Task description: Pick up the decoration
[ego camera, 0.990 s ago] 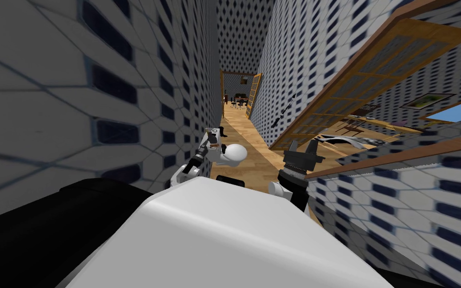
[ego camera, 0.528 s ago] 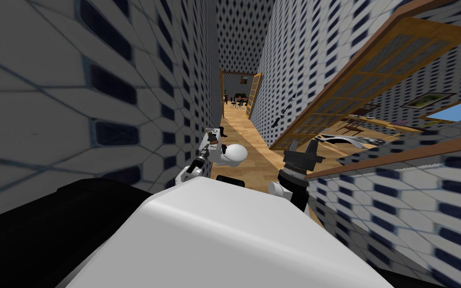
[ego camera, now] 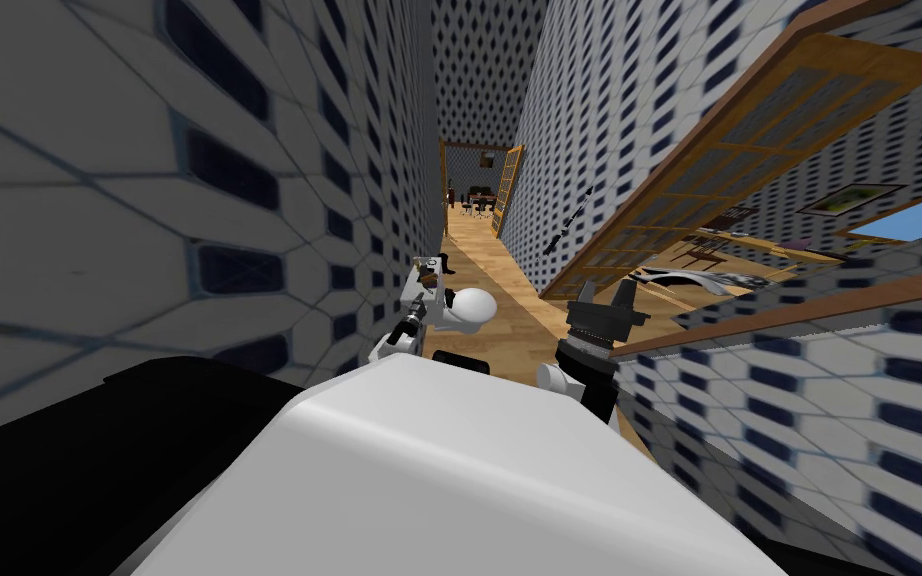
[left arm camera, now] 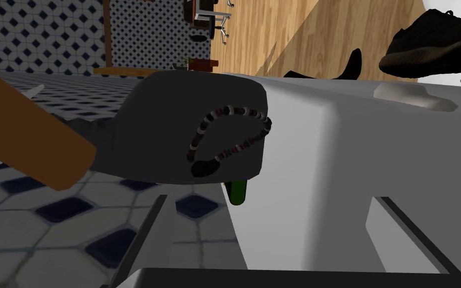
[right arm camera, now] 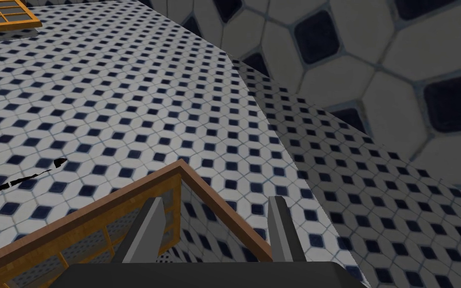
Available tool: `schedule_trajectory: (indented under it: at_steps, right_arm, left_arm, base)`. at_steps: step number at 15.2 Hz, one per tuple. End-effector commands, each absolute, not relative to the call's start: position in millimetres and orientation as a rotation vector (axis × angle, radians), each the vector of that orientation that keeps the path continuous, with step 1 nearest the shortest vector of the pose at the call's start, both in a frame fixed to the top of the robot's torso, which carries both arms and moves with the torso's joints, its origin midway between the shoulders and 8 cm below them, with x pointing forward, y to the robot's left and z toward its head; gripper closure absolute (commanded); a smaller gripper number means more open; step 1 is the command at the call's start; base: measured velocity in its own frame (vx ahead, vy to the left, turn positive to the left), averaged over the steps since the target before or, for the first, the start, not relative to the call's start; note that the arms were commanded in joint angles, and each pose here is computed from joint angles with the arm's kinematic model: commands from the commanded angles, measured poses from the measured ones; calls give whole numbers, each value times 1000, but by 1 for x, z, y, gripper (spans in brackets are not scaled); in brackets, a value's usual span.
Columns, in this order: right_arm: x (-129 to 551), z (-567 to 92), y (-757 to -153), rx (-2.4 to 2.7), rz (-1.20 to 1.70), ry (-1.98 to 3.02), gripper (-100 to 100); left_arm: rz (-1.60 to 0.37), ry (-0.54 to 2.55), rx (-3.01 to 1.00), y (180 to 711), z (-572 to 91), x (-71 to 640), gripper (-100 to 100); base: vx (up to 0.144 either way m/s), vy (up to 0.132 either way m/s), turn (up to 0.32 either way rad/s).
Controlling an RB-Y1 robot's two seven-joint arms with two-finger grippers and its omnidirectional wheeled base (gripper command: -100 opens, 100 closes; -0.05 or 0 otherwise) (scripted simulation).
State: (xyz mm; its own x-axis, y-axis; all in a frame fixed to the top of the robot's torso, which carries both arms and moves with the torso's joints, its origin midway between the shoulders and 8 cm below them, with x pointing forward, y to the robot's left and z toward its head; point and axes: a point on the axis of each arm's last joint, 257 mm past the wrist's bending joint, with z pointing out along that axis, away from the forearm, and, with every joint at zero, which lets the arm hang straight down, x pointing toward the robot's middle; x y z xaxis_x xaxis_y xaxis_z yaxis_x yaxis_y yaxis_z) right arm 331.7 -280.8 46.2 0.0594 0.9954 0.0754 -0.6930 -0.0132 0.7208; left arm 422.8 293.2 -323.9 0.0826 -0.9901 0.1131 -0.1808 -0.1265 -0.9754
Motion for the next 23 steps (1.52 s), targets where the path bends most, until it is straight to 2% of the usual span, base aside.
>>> schedule_trajectory:
  at_steps: [1,8,9,14,15,23]
  right_arm:
    - [332,46,-281,701,1451,553,0]
    - [332,46,-281,701,1451,553,0]
    - [332,46,-281,701,1451,553,0]
    - [332,46,-281,701,1451,553,0]
    - [332,46,-281,701,1451,553,0]
    - [332,46,-281,701,1451,553,0]
  left_arm:
    - [-1166,1209,-1510,284,-329,424,-100]
    - [-1206,1156,-1588,265,-337,429,-100]
    - [-1206,1156,-1588,265,-337,429,100]
    - [-1206,1156,-1588,265,-337,429,100]
    - [-1189,1181,-1558,274,-337,428,-100]
    - [-1190,1207,-1451,299,-322,436,-100]
  base:
    - [-8,34,-8]
    - [-7,22,-7]
    - [0,0,0]
    - [0,0,0]
    - [0,0,0]
    - [6,5,7]
